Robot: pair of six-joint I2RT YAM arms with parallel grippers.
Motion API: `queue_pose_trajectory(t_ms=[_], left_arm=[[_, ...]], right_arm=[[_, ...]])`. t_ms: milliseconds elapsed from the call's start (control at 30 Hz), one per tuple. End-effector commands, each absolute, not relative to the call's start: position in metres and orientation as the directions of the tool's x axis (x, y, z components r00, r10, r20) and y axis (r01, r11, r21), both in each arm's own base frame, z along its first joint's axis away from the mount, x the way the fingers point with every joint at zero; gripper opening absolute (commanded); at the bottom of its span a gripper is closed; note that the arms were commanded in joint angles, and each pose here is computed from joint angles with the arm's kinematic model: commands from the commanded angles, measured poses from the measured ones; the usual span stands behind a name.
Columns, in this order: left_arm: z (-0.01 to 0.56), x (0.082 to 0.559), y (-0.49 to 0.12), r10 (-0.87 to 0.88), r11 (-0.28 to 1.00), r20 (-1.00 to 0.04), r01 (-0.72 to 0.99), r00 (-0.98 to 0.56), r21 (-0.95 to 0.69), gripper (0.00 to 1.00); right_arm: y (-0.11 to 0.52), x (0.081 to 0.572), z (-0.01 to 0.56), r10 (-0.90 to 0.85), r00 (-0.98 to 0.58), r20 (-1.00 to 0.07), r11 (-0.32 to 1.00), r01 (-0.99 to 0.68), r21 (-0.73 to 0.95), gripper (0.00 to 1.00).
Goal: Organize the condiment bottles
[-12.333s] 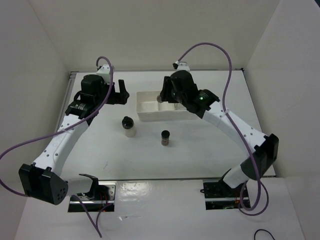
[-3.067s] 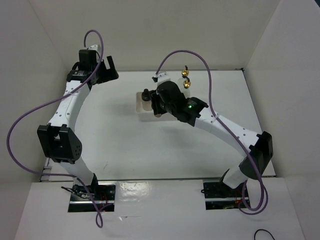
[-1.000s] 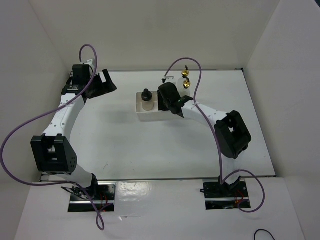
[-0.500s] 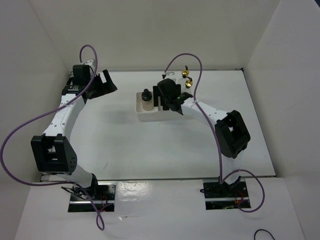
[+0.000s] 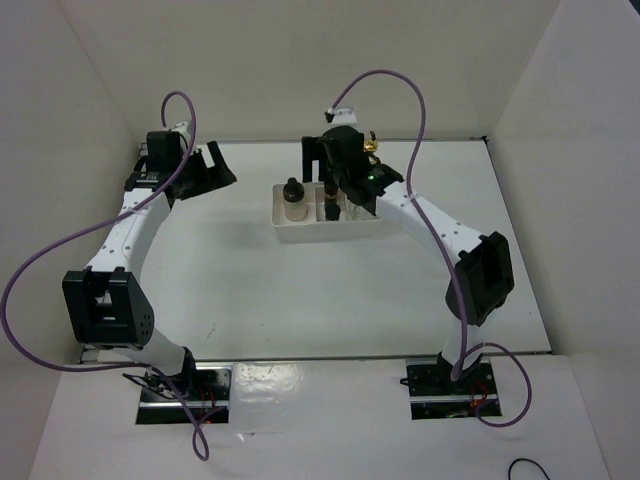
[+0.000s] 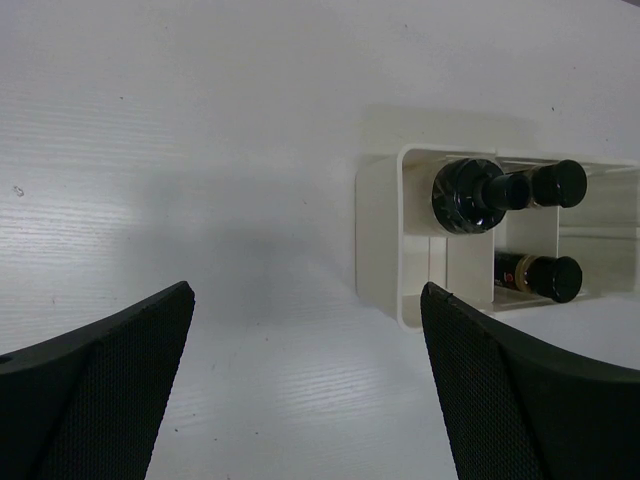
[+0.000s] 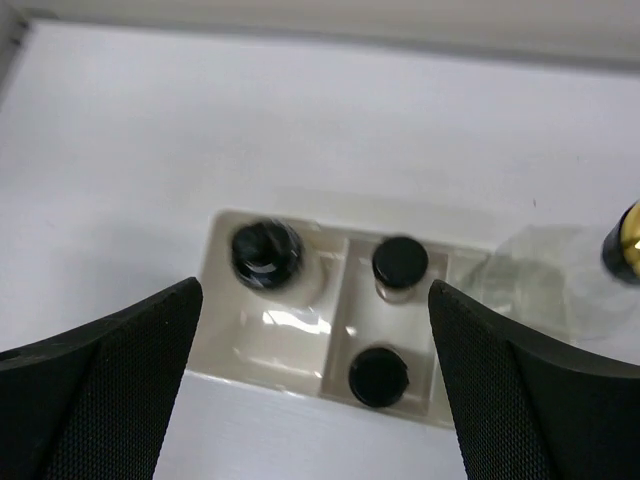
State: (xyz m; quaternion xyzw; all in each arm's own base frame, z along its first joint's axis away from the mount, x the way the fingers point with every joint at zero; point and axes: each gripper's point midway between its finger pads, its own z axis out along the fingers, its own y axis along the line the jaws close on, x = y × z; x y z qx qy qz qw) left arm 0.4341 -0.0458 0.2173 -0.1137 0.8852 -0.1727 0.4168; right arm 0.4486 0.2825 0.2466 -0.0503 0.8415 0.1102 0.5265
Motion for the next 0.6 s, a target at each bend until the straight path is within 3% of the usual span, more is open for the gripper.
queue_pose_trajectory(t_ms=[0,133,267,400,500,567], left_arm=[[0.237,0.437,-0.048,-0.356,0.905,-0.734,-0.018,-0.579,-0.425,1.00],[0.234,0.436,-0.048,-0.357,0.905,-0.728,-0.022,-0.585,-0.425,1.00],[0.224,0.430,-0.049,-0.357,0.905,-0.714,-0.032,-0.602,-0.425,1.00],[0.215,0.423,-0.047,-0.358,0.907,-0.713,-0.041,-0.603,-0.420,1.00],[0.217,0.416,-0.046,-0.378,0.902,-0.714,-0.059,-0.589,-0.429,1.00],[0.217,0.409,-0.042,-0.390,0.902,-0.726,-0.076,-0.566,-0.426,1.00]], right_arm=[[0.288,0.438,0.362,0.134,-0.267,-0.954,0.932,-0.294,0.213,0.98],[0.287,0.426,0.389,0.126,-0.251,-0.960,0.923,-0.325,0.206,0.98],[0.264,0.397,0.450,0.195,-0.129,-0.972,0.906,-0.355,0.229,0.98],[0.218,0.376,0.493,0.217,-0.001,-0.976,0.940,-0.269,0.209,0.98],[0.167,0.374,0.496,0.209,0.056,-0.976,0.973,-0.117,0.201,0.98],[0.125,0.379,0.487,0.281,0.058,-0.958,0.960,-0.010,0.281,0.98]])
